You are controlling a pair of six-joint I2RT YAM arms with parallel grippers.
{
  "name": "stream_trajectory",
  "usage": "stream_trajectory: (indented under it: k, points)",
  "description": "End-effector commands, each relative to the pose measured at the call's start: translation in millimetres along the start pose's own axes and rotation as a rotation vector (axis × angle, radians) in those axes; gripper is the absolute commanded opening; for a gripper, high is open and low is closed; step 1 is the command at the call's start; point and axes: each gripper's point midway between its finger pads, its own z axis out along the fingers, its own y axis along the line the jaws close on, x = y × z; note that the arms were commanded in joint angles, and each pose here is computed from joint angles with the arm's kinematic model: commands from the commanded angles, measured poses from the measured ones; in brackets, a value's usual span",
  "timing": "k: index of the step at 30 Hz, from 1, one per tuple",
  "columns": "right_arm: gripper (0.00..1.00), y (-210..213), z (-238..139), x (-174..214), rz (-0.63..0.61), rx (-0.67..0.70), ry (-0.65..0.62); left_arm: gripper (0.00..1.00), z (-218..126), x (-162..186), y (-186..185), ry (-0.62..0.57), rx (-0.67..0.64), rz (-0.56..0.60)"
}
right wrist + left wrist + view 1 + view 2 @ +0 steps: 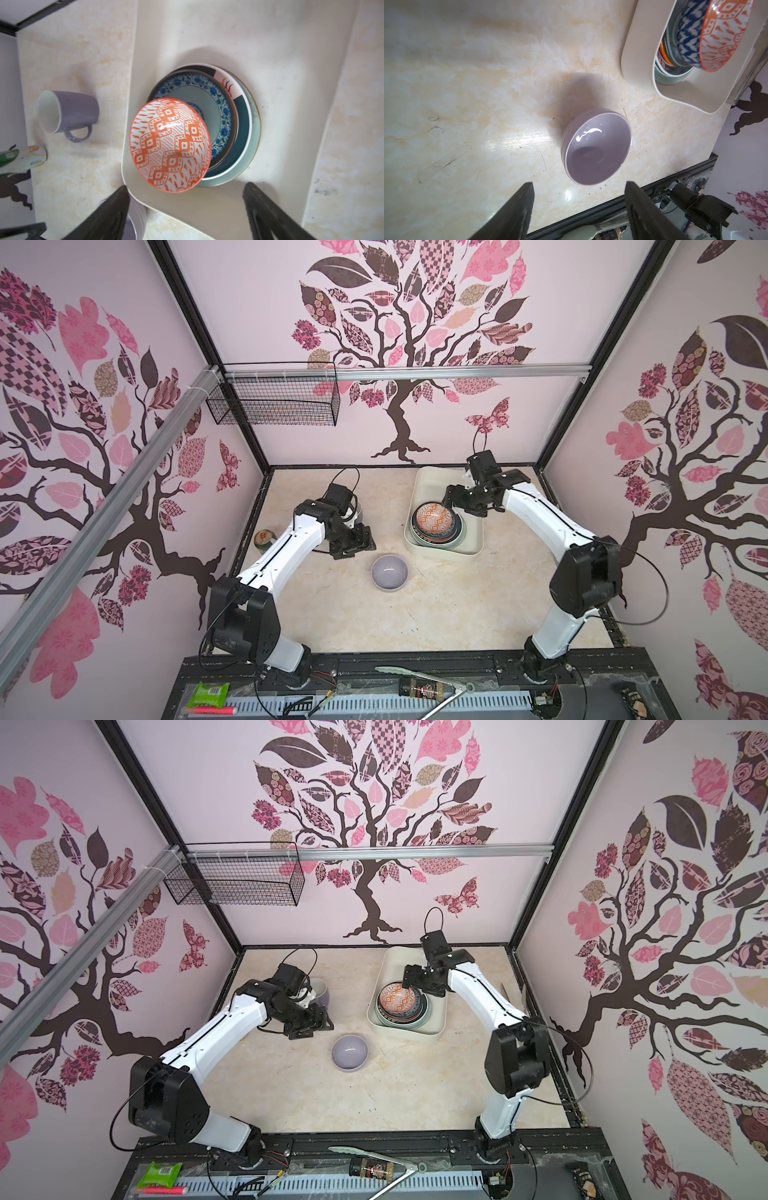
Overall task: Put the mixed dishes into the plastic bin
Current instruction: 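Release the orange bowl onto the plates while the left gripper nears the lavender bowl, then grasp the lavender bowl rim with the left gripper while the right draws back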
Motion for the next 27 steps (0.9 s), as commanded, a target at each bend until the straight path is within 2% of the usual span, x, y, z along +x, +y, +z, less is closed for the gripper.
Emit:
stream_trajectory:
  k: [1,8,13,18,27]
  points:
    - [1.0,8,-38,28,-0.002,-0.068,0.018,0.73,14,17,3,0.029,-0.014,0.017]
    - [1.0,0,-64,115,0.006,-0.075,0.087,0.73,38,34,-3,0.061,-0.029,0.043]
    - [1.0,-18,-80,163,0.073,-0.077,0.108,0.72,49,39,2,0.076,-0.042,0.045]
    - [1.0,-36,-94,184,0.114,-0.05,0.103,0.71,57,38,3,0.085,-0.045,0.046]
    - [1.0,-46,-108,198,0.132,-0.036,0.104,0.68,75,32,-2,0.105,-0.053,0.048]
